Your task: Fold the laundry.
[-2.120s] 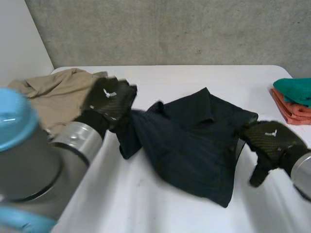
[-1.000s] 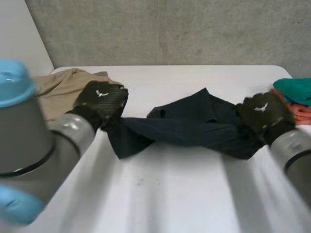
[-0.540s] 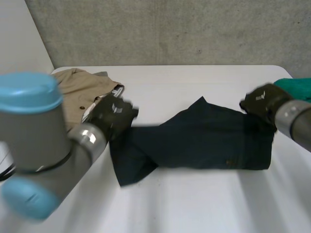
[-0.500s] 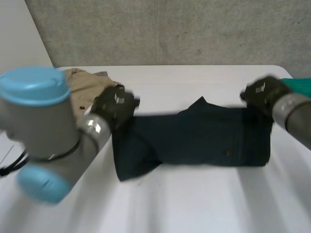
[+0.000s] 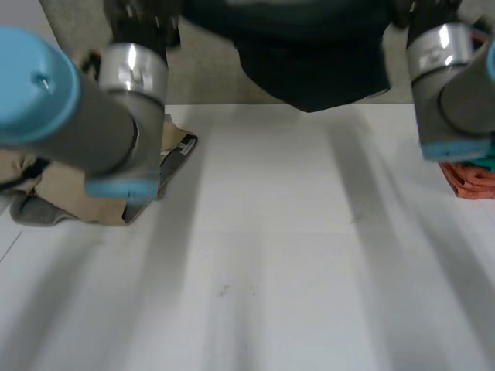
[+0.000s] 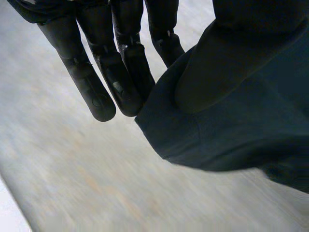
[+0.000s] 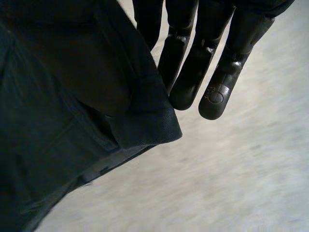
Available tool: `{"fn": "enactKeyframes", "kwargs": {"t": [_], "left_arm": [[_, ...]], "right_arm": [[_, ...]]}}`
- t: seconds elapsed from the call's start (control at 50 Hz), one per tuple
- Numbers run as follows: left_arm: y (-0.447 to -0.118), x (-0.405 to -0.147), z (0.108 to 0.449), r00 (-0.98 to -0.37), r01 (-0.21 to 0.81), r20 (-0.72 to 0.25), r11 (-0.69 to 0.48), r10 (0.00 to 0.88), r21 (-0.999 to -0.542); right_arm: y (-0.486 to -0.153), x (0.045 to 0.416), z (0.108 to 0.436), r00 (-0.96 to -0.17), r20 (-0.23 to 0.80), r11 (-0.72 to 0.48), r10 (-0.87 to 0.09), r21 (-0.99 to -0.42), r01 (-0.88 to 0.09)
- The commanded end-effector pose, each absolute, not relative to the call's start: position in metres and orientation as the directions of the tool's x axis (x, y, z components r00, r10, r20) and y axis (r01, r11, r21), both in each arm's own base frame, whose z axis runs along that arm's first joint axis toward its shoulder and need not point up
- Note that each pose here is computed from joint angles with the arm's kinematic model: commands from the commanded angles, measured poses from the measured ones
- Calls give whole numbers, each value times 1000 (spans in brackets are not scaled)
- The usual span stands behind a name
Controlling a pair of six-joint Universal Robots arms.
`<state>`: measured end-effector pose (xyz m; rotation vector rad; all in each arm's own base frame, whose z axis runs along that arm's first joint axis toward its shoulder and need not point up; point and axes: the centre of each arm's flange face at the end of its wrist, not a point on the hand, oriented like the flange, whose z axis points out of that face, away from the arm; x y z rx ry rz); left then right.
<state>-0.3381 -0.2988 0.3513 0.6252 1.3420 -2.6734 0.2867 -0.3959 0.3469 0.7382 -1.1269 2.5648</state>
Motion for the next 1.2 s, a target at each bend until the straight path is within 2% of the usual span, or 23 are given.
{"fn": "enactKeyframes", "kwargs": {"t": [0.02, 0.08, 0.1, 0.16, 0.26, 0.46, 0.6, 0.76, 0.84, 0.88, 0.94, 1.0, 1.02, 1.04, 1.1, 1.12, 1.2], "left_arm": [[-277, -327, 251, -829, 392, -506, -398, 238, -829], [-267, -321, 218, -796, 442, -533, -326, 286, -835], [-264, -320, 209, -788, 455, -539, -307, 298, -836], [-254, -317, 171, -741, 520, -564, -220, 364, -825], [-228, -304, 147, -673, 610, -572, -85, 468, -788], [-181, -273, 166, -614, 700, -573, 40, 543, -713], [-132, -261, 168, -519, 768, -555, 70, 650, -636], [-103, -256, 175, -458, 790, -549, 36, 699, -613], [-95, -255, 177, -427, 806, -549, 28, 719, -591], [-99, -258, 179, -430, 803, -550, 25, 716, -596], [-111, -270, 186, -455, 773, -557, -2, 695, -634], [-144, -291, 185, -509, 734, -574, -24, 641, -679], [-155, -296, 185, -528, 721, -577, -29, 623, -692], [-180, -304, 187, -569, 695, -583, -39, 580, -718], [-214, -316, 196, -621, 653, -591, -77, 515, -754], [-237, -327, 201, -650, 625, -597, -116, 470, -772], [-280, -355, 228, -709, 553, -611, -260, 353, -792]], "right_arm": [[-385, 286, 235, -761, 604, -409, -236, -772, -486], [-377, 283, 201, -728, 612, -323, -308, -787, -525], [-370, 282, 180, -704, 613, -271, -359, -790, -550], [-360, 278, 156, -669, 620, -205, -409, -777, -595], [-340, 272, 143, -610, 642, -143, -464, -735, -663], [-291, 252, 170, -570, 613, -38, -547, -698, -715], [-253, 235, 172, -525, 572, 70, -631, -631, -773], [-219, 219, 177, -458, 572, 91, -681, -554, -827], [-200, 212, 176, -393, 564, 86, -726, -492, -866], [-197, 213, 179, -374, 568, 70, -733, -484, -872], [-206, 217, 183, -382, 596, 40, -706, -505, -862], [-221, 224, 187, -398, 637, 0, -660, -530, -848], [-236, 229, 183, -414, 655, -11, -632, -542, -840], [-243, 231, 183, -427, 663, -15, -615, -551, -834], [-275, 240, 189, -492, 687, -27, -535, -595, -803], [-281, 241, 192, -507, 689, -27, -518, -605, -796], [-322, 253, 219, -601, 700, -79, -386, -674, -734]]}}
